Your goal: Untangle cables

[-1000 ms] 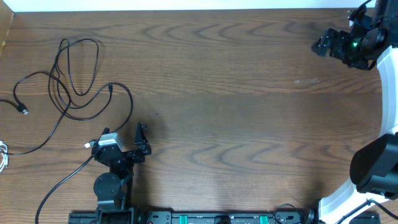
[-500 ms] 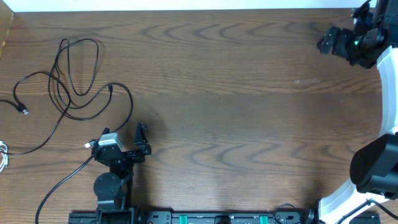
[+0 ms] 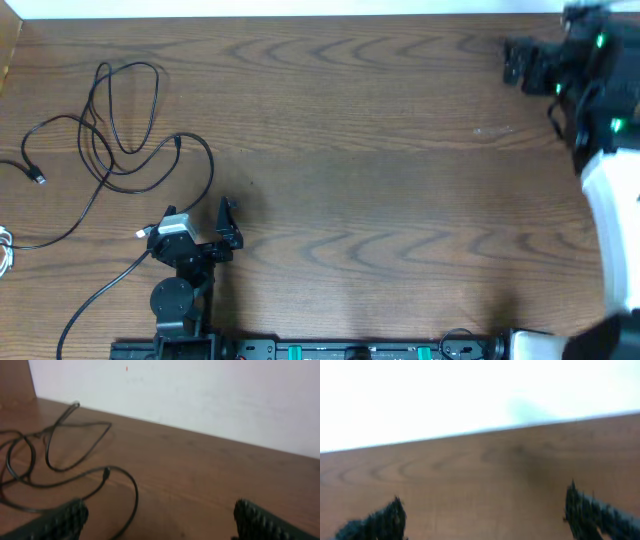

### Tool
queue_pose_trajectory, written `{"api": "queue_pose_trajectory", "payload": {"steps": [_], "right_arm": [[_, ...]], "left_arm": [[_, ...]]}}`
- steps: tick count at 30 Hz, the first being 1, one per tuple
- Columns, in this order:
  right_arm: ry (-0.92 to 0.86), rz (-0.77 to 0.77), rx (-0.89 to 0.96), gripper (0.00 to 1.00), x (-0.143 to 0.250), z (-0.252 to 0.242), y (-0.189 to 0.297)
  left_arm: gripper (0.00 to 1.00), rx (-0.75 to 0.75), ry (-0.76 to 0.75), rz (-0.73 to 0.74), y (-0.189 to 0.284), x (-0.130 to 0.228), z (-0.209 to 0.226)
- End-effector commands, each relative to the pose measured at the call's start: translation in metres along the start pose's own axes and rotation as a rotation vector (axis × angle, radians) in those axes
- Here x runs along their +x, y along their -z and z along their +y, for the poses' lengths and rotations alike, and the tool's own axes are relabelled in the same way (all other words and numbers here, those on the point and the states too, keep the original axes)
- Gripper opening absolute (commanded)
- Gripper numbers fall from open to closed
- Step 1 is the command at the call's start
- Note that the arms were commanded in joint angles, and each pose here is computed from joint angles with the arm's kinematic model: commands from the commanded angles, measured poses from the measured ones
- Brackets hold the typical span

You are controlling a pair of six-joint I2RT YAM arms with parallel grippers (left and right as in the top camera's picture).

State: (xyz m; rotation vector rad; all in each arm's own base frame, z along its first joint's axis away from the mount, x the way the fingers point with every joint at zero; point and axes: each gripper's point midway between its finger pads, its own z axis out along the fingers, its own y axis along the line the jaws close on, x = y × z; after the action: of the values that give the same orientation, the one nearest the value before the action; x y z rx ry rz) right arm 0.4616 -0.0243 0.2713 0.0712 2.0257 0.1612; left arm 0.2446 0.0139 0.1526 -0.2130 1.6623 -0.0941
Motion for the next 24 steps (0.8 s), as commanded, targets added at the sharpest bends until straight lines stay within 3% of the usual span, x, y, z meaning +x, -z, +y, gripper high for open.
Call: {"api": "queue_pose_trajectory", "payload": {"steps": [1,10,24], "right_arm": [[0.033,-0.055,-0.013,0.99,0.029,0.007,0.018],[0.085,-0.328,-0.03,0.99,0.08,0.013,0.068],[0.087,-0.389,0.046,0.99,0.166,0.0,0.107]], "left_arm": [[0.94,-0.018,-0.019,0.05,-0.001,0.016,0.004],[0.94,-0.018,-0.019,0.05,-0.001,0.016,0.004],[0.94,-0.018,-0.019,0.05,-0.001,0.016,0.004]]}}
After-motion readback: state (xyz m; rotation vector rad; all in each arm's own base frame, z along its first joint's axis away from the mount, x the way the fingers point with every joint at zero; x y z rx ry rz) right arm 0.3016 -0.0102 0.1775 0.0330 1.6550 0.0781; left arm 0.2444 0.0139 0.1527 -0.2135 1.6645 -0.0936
